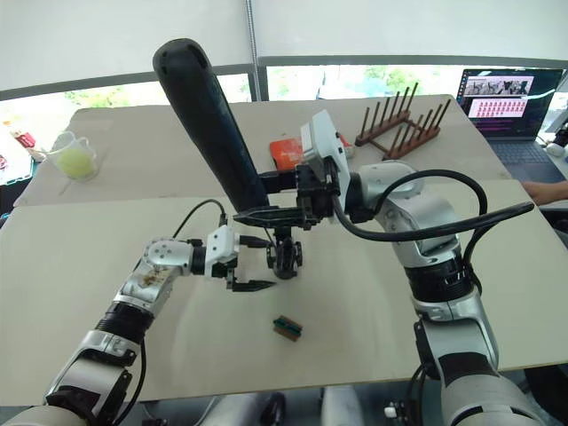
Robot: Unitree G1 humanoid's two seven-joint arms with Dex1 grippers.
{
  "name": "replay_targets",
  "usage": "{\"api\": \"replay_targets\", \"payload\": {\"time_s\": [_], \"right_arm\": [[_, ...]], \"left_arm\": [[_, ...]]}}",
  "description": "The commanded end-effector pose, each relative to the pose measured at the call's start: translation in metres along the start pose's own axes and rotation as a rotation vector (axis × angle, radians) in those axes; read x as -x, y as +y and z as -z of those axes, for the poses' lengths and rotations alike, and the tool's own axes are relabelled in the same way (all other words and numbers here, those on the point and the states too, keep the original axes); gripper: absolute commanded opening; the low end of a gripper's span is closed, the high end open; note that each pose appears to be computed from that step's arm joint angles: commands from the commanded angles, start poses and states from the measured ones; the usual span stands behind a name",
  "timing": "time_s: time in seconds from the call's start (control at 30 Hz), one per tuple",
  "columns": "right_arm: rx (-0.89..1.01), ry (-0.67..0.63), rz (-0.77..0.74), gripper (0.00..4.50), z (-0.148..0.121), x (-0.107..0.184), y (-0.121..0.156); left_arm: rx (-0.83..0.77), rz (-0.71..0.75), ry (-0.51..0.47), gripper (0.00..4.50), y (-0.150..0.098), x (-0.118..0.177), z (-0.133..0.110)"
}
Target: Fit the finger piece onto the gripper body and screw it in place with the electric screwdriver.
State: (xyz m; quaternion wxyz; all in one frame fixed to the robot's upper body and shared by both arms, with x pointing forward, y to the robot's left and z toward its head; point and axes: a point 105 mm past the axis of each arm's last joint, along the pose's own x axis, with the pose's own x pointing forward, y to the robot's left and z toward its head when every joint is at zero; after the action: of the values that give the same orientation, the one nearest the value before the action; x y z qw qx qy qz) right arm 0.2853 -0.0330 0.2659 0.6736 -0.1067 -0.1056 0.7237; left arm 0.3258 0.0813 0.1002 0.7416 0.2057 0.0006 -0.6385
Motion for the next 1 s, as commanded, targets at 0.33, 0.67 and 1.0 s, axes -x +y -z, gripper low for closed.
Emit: {"api": "replay_targets", "payload": {"time_s": [0.33,0.67,1.0], "right_arm": [[0.055,-0.044,-0.017,1.9,-0.0173,-0.0018,0.0071],[0.034,-0.049,-0.018,1.9,-0.0146,-0.0035,0.0105],[0.029,-0.04,-0.017,1.9,-0.0091,-0.0031,0.0105]], "left_arm": [[-0.063,0.004,-0.026,4.5,0.004,-0.0064,-0.0117],[-0.067,0.005,-0.029,4.5,0.0037,-0.0075,-0.0126],[-0.069,0.004,-0.018,4.5,0.0037,-0.0047,-0.0106]]}}
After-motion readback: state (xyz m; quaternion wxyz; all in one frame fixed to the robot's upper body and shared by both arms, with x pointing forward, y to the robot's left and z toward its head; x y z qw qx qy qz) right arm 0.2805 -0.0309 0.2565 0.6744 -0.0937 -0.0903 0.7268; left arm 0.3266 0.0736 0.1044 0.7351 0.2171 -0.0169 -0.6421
